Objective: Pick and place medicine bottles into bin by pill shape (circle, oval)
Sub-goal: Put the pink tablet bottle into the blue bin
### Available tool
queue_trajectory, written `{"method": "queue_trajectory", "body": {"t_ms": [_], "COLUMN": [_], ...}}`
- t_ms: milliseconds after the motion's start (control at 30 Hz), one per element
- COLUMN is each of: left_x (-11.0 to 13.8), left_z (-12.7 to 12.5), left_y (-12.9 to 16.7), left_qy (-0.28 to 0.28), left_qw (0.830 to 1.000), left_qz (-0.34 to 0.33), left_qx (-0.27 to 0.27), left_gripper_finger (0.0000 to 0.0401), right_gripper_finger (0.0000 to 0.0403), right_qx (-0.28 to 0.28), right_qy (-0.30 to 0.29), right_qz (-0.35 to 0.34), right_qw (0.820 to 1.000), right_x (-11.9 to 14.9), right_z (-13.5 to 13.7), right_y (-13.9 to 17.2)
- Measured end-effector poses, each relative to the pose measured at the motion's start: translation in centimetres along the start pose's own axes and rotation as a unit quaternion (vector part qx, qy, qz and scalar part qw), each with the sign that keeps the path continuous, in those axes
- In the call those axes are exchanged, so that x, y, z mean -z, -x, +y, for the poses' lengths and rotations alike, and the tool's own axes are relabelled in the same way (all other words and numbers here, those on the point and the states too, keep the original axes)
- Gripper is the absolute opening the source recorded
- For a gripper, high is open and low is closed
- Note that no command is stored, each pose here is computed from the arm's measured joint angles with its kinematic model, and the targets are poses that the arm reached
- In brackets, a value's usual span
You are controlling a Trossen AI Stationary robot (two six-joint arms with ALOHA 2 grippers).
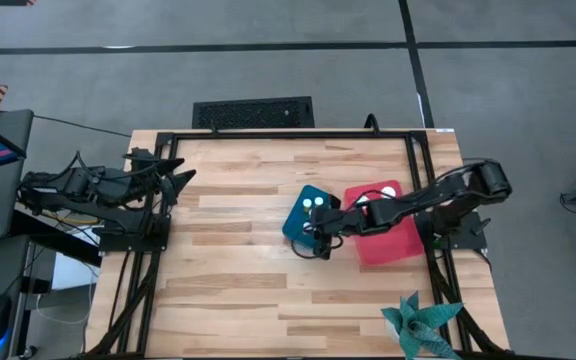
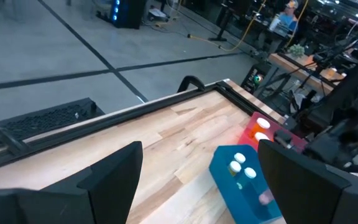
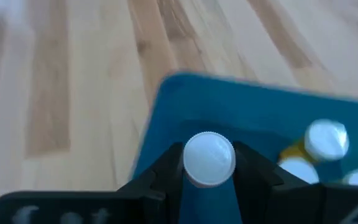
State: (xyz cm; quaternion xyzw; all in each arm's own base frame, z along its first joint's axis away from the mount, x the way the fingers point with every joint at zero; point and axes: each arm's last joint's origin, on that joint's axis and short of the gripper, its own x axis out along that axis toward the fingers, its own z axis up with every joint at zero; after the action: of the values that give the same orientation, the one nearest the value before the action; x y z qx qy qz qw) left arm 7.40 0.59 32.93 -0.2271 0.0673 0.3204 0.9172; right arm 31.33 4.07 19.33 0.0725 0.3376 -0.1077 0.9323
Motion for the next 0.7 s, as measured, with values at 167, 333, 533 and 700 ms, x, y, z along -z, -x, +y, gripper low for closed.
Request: {"method": "queue_trajectory", "body": {"t_ms": [167, 333, 533, 700], "left_x": [0.0, 0.0, 0.0, 0.0], "left_z": [0.0, 0.0, 0.0, 0.0], "left_y": [0.0, 0.0, 0.0, 0.0], "left_qy": [0.0, 0.001, 0.0, -0.001], "left_qw": [1.0, 1.0, 1.0, 1.0], "left_qz": [0.0, 0.0, 0.0, 0.001], "left_qx": [0.0, 0.0, -0.001, -0.001], "left_gripper_finger": [0.0312, 0.0312, 0.0312, 0.0312], "right_gripper_finger": [0.0125, 0.0125, 0.0125, 0.0125], "right_qx": [0.007, 0.013, 0.016, 0.017], "right_qy": [0.002, -0.002, -0.001, -0.001], "right_qz": [0.016, 0.019, 0.025, 0.026], "right_qw": [1.0, 1.0, 1.0, 1.0], "right_x": [0.7, 0.8, 1.1, 1.3], "right_z": [0.0, -0.4, -0.5, -0.5], "right_y": [-1.4, -2.2, -2.8, -3.2]}}
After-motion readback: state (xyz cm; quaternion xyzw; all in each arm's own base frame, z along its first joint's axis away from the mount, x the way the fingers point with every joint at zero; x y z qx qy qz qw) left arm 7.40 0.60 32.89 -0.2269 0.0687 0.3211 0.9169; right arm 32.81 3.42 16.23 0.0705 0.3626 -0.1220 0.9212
